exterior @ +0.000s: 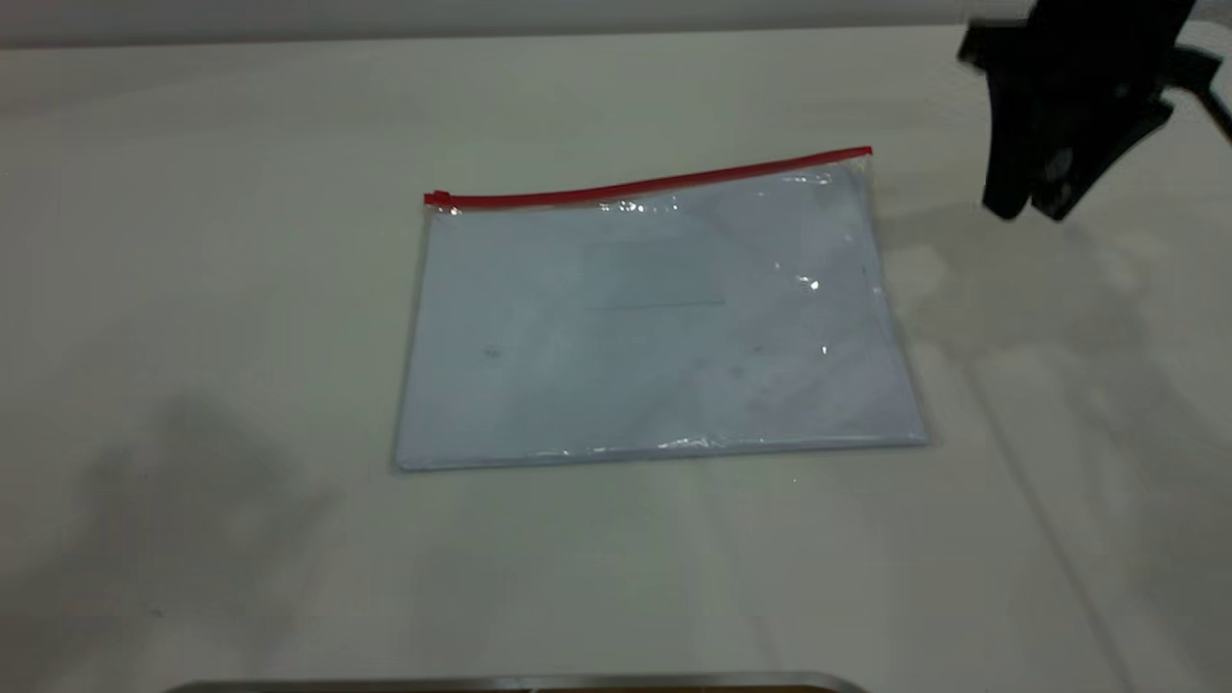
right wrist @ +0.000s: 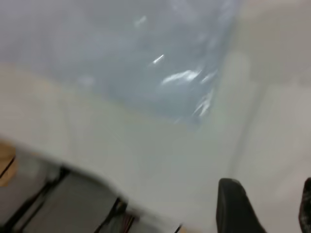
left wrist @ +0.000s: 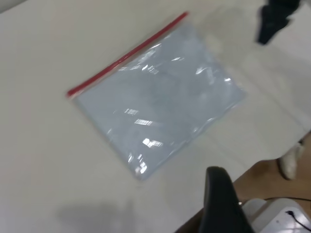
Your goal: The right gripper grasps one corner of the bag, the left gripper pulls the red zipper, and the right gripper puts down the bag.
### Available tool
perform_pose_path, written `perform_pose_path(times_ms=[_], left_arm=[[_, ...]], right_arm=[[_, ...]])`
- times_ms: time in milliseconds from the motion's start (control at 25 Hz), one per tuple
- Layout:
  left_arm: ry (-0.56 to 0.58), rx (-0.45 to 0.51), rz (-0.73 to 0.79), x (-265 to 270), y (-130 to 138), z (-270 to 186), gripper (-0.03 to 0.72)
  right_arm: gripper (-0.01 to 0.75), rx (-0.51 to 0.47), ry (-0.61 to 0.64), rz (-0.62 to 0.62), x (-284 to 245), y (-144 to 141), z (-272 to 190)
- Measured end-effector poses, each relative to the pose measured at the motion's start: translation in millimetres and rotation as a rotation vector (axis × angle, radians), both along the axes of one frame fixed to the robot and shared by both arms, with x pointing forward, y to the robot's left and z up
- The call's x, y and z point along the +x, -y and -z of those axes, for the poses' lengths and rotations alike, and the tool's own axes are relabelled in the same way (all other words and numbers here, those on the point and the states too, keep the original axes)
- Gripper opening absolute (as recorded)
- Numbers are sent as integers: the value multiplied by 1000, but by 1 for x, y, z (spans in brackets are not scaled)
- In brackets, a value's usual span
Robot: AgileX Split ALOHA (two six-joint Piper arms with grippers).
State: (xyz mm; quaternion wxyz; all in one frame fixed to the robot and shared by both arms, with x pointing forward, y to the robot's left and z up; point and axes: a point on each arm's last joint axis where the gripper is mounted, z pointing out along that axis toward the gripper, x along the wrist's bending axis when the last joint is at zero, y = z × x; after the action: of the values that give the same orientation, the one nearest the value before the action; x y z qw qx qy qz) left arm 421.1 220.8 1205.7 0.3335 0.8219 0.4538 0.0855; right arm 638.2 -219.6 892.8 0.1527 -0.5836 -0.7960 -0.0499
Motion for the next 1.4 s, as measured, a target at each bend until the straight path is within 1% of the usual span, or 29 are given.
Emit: perform_pose_path(times_ms=[120,240,360,480,680,800,920,1080,1200,1280,1400], left_arm=[[11,30,-94,-32,-16,7,495],[26,61,-176,-64,-31,21,495],[45,87,-243,-93,-45,39,495],[75,100,-278,-119,-56,58,495],[107,115,-297,-153,-68,96,495],[95,123,-298,-164,-71,122,495],[74,133,-296,-170,-73,146,495],[68,136,-297,-175,-74,164,495],[83,128,-298,-177,-75,164,495],[83,128,-299,-177,-75,164,495],[70,134,-299,-176,-75,169,495]], right_arm=[[363,37,33,-42,-6,-11,-27],[363,46,54,-60,-20,-20,-47],[363,47,39,-92,-49,-30,-60],[361,46,16,-149,-88,-37,-70],[332,44,0,-199,-156,-33,-88],[314,63,41,-200,-193,-23,-103],[289,79,131,-204,-230,-10,-121],[270,111,312,-196,-281,8,-142],[267,124,495,-166,-317,23,-152],[267,121,666,-143,-341,36,-157],[273,93,886,-35,-371,56,-158]])
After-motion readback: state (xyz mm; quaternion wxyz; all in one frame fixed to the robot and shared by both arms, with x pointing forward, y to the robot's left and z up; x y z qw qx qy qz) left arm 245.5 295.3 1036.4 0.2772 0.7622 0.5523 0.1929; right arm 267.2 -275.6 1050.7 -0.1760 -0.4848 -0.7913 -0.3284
